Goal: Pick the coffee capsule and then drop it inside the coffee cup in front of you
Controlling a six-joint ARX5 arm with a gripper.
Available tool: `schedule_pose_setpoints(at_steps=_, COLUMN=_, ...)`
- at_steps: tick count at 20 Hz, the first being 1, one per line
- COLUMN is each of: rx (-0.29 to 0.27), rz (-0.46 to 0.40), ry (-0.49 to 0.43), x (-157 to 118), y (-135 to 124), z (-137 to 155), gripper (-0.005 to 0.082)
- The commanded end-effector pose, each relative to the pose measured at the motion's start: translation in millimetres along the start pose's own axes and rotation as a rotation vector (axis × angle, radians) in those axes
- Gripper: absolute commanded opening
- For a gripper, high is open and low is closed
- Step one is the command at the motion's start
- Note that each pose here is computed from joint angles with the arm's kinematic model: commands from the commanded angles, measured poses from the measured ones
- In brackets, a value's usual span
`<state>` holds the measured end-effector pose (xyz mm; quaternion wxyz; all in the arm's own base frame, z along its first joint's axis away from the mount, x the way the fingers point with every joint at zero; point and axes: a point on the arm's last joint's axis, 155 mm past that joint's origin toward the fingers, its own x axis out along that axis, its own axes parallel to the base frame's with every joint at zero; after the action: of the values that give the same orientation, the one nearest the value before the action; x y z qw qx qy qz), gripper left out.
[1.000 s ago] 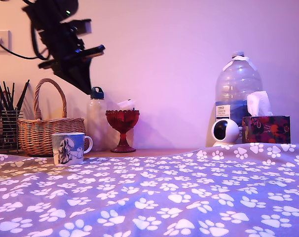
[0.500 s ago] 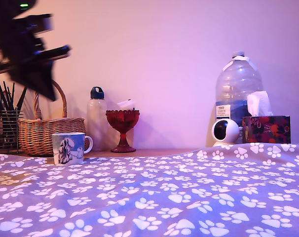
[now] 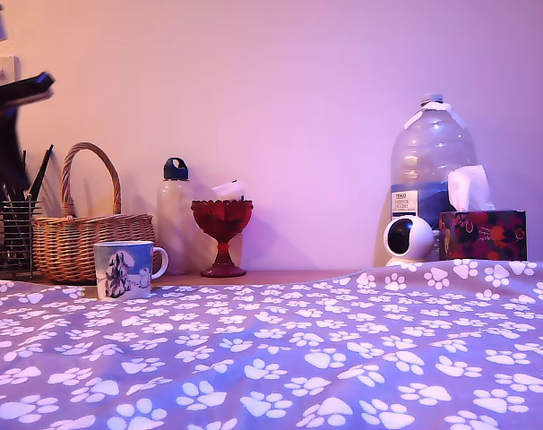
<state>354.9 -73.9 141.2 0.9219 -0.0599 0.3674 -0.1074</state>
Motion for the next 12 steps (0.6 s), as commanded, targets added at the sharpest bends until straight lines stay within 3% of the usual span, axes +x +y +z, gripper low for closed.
schedule_pose_setpoints(at_steps=1, rx=-0.034, rz=0.003, ry=0.012, x=-2.5, y=3.3, z=-23.1, gripper=-0.0014)
schedule_pose_setpoints(at_steps=7, rx=-0.099, rz=-0.029, ry=-0.011, x=-27.6, y=-1.5, z=-61.3, gripper=-0.0014)
schedule_pose_setpoints(at_steps=12, rx=-0.143, rz=-0.051, ry=0.027, x=-40.3, y=-9.9, z=-92.5, gripper=-0.0014)
